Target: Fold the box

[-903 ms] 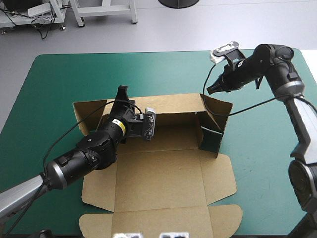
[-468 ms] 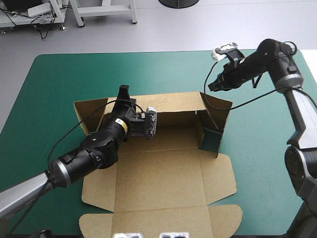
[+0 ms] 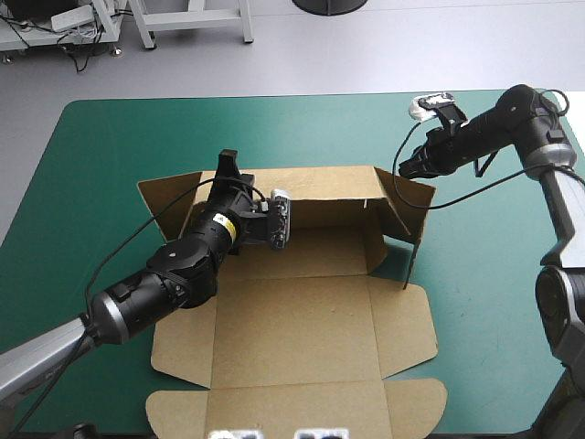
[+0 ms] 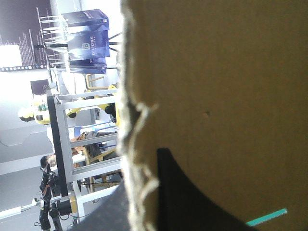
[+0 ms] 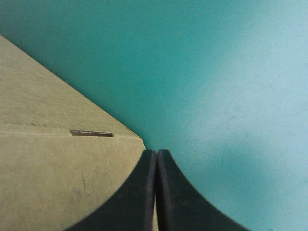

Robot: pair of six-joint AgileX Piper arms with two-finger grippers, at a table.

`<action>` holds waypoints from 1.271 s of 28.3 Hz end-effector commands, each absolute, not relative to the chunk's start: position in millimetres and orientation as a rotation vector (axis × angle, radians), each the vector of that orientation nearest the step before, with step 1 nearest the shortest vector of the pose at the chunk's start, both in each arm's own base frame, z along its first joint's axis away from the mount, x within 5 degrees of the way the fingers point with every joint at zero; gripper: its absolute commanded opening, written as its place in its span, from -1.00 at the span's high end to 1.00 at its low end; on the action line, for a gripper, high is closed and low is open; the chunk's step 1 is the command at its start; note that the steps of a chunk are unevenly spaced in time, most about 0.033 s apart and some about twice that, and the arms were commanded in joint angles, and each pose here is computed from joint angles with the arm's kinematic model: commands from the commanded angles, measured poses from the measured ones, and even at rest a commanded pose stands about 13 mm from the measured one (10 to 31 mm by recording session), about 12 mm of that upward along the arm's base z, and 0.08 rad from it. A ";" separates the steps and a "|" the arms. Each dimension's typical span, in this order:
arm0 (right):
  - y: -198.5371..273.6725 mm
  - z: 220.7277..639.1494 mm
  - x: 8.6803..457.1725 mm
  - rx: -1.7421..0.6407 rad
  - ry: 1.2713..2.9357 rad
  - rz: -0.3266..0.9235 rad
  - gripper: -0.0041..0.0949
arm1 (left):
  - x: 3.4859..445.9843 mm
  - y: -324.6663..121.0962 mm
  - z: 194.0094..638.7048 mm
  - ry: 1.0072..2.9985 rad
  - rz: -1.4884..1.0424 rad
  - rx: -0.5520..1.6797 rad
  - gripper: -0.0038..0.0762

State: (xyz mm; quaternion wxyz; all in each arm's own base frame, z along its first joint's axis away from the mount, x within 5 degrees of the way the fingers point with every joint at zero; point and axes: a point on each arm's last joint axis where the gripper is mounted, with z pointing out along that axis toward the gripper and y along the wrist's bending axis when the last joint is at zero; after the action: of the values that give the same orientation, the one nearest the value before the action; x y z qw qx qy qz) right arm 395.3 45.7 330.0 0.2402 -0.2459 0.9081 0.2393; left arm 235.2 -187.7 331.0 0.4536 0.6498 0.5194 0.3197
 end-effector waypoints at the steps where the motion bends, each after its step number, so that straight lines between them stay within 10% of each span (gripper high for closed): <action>1: 46.3 360.2 380.8 -0.687 2.395 0.679 0.95 | 226.5 -184.1 370.0 1.238 0.744 1.478 0.88; 36: 55.1 305.3 273.1 -0.911 1.988 0.530 0.95 | 221.3 -183.4 343.0 1.259 0.716 1.626 0.88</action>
State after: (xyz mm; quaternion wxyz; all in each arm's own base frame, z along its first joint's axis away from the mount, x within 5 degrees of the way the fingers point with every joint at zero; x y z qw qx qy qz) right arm 279.2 53.3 285.3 0.3784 -0.3685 0.8238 0.2058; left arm 226.2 -183.7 327.5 0.4346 0.6706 0.5239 0.2947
